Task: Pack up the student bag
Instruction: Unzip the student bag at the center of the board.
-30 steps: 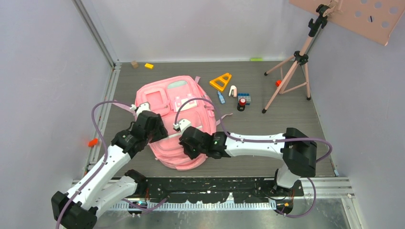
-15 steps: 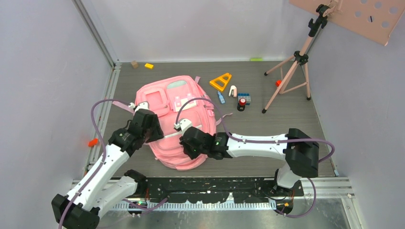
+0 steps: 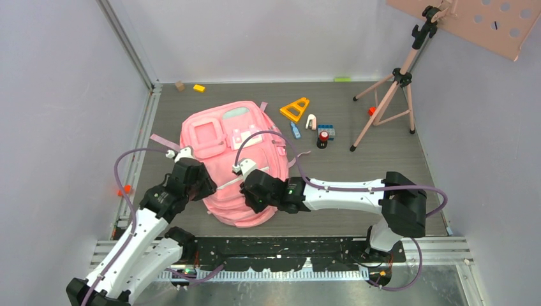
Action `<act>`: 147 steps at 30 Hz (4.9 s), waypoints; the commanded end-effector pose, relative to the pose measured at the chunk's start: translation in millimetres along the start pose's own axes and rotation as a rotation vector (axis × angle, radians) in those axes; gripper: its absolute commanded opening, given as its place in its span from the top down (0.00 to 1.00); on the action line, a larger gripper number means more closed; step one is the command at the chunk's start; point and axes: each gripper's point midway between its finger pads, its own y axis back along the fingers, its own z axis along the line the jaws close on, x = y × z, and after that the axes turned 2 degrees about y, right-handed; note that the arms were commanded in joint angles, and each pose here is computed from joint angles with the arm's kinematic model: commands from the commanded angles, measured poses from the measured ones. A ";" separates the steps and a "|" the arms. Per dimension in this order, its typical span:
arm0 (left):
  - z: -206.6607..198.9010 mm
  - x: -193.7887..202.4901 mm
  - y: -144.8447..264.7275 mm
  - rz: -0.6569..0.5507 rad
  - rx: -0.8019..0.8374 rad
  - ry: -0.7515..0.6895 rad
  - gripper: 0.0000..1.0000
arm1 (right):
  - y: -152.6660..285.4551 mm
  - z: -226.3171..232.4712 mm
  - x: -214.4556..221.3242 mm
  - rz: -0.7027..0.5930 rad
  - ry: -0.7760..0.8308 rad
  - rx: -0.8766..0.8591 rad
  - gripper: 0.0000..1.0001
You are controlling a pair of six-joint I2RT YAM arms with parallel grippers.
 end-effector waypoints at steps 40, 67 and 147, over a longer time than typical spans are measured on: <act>-68.3 -18.2 -2.7 -0.040 0.306 0.290 1.00 | 16.0 118.5 -18.4 -0.024 0.201 -0.413 1.00; -89.4 -71.3 -13.3 -0.139 0.256 -0.130 1.00 | 68.2 -7.9 -74.6 -0.177 -0.036 -0.036 0.51; -77.6 38.0 -24.6 -0.129 0.329 -0.442 1.00 | 15.7 -148.5 -77.4 -0.188 -0.696 0.195 1.00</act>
